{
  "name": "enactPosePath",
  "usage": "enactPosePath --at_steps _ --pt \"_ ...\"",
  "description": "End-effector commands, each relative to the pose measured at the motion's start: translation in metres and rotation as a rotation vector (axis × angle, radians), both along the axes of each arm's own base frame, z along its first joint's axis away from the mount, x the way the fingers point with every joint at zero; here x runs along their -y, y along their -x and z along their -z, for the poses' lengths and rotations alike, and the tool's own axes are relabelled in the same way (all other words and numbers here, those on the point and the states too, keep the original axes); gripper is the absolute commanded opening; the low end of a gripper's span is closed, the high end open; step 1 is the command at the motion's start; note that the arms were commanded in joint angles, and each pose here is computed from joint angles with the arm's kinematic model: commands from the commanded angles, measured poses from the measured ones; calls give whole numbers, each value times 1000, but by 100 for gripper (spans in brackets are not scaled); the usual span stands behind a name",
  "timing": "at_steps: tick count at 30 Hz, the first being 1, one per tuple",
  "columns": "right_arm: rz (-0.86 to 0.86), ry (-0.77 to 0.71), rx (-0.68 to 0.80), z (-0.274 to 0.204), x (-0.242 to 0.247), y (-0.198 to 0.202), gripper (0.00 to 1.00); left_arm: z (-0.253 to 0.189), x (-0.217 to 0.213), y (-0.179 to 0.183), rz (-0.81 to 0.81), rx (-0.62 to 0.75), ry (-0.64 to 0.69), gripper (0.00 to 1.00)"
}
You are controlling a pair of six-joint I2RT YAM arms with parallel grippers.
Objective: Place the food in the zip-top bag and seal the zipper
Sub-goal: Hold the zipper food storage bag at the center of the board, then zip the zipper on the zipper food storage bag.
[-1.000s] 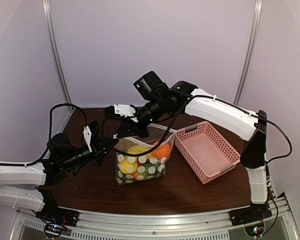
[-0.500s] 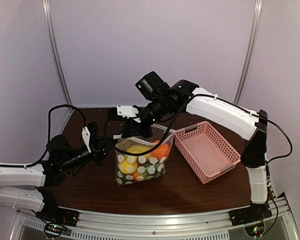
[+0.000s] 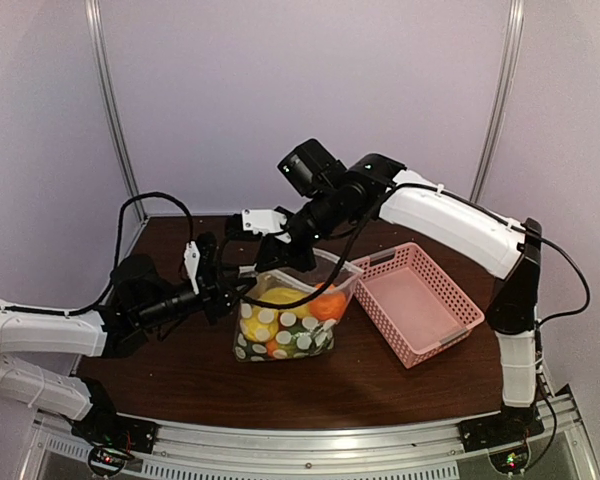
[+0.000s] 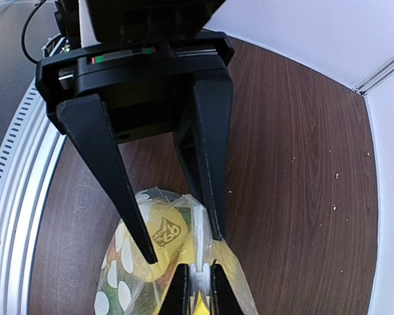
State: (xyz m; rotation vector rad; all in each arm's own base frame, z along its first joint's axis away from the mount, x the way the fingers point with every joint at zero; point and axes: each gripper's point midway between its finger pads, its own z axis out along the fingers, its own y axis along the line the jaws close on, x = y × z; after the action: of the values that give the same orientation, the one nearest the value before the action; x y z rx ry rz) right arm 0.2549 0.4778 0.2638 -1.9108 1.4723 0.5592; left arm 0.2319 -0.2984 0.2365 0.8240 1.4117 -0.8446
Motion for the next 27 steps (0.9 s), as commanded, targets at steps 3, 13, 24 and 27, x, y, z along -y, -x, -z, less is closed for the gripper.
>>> enactPosePath --at_steps 3,13,24,27 --pt "-13 16 60 -19 10 11 3 -19 6 0 28 35 33 26" --pt "-4 48 84 -14 13 9 3 -13 2 -2 1 40 -3 0" --pt "45 168 108 1 36 1 1 -20 -37 -8 -184 121 -47 0" --pt "70 184 117 1 43 -4 0 -21 -42 -7 -204 128 -58 0"
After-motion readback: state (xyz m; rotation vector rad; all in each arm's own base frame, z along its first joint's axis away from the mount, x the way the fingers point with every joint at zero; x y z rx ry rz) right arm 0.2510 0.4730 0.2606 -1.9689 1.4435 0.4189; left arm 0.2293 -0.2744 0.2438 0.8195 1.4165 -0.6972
